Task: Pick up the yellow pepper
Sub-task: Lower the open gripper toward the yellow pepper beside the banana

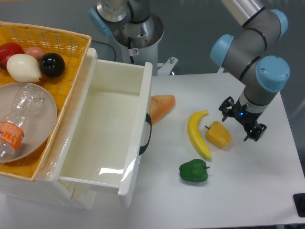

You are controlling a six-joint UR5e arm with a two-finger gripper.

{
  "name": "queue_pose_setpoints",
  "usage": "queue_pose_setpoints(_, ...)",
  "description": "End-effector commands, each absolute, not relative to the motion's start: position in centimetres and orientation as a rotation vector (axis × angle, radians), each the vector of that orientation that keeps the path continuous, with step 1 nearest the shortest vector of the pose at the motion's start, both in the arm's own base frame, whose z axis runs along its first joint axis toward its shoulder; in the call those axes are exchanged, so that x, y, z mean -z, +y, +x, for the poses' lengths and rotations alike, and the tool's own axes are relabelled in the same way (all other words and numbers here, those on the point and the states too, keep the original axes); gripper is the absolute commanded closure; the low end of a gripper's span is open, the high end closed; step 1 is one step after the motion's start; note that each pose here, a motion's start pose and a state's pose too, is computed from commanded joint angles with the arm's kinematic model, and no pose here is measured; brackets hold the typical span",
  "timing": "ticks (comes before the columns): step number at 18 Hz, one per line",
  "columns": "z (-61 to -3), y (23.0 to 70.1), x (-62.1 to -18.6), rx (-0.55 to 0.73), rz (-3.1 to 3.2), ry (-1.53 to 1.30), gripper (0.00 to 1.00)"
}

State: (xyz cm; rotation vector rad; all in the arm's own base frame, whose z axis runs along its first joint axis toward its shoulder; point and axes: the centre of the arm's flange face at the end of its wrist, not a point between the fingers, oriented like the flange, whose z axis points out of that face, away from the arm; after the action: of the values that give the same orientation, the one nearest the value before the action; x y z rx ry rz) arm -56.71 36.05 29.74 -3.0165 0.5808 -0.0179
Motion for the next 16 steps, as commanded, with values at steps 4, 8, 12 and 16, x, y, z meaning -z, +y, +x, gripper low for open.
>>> queue_pose_setpoints(4,-56.6,36.0,-29.8,0.016,-3.017,0.567,0.00)
queue_pose_setpoints(8,-56.8,36.4,-29.3,-0.038,-2.911,0.959,0.00)
queue_pose_setpoints(12,-56.8,36.4,-29.1,-0.060,-2.815,1.226,0.00)
queue_pose_setpoints(16,-56.5,37.0,-27.8,-0.033,-2.685,1.502,0.03)
